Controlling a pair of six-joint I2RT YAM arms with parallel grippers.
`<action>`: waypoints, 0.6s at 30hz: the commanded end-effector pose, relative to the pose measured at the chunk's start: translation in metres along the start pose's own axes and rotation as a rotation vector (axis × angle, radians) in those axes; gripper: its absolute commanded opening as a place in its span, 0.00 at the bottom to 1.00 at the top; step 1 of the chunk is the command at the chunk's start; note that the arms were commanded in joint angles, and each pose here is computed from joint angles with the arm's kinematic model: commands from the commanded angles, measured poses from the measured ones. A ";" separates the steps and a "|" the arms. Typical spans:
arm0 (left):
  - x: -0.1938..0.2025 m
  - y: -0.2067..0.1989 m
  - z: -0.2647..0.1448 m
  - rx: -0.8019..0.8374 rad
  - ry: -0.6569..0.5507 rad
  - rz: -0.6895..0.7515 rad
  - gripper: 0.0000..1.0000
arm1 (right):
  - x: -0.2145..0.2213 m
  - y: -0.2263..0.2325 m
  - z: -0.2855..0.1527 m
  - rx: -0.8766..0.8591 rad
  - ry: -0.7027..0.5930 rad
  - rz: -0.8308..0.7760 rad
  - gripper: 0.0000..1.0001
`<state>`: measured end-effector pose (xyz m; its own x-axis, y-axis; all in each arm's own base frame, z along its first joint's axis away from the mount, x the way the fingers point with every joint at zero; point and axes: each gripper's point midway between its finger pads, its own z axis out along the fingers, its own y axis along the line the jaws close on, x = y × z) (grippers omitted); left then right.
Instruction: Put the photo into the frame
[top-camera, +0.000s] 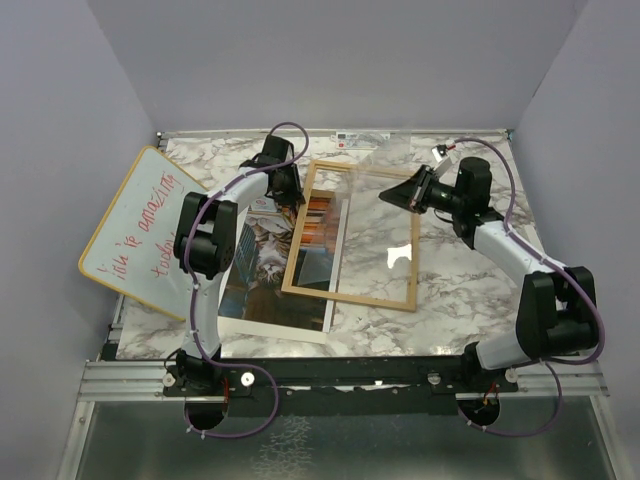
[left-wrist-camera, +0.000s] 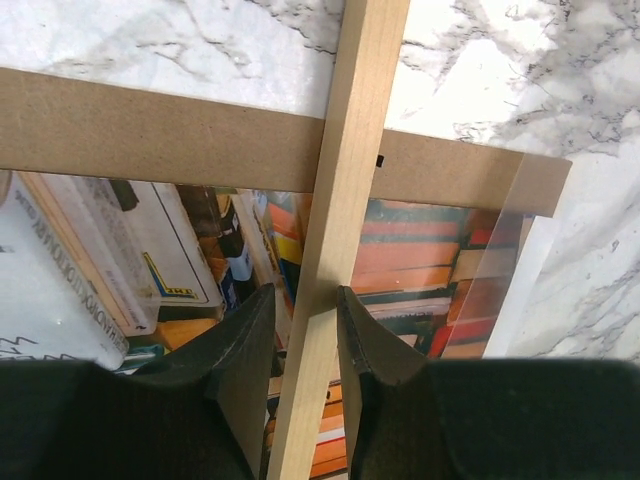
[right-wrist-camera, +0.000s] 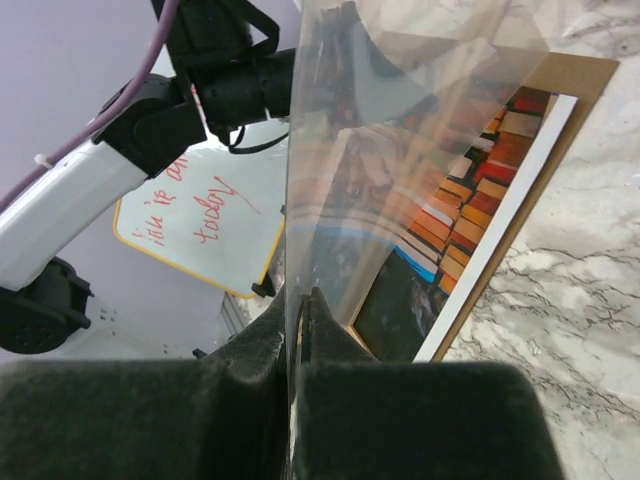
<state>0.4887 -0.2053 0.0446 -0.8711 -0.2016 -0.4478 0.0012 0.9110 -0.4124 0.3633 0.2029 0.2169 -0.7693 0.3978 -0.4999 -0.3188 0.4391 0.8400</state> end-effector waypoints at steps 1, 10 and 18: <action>-0.003 0.016 0.005 -0.075 -0.017 -0.006 0.33 | -0.006 0.029 0.004 -0.118 0.020 -0.066 0.01; 0.001 0.014 0.008 -0.055 0.003 -0.001 0.38 | -0.006 0.031 0.015 -0.134 0.038 -0.084 0.01; 0.016 0.022 0.019 -0.065 0.043 -0.021 0.28 | -0.009 0.029 0.025 -0.137 0.060 -0.141 0.01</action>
<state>0.4916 -0.2013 0.0410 -0.8652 -0.2097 -0.4555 -0.0154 0.9190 -0.3940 0.3711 0.2260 0.2275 -0.7725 0.3291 -0.5431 -0.4130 0.3893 0.8233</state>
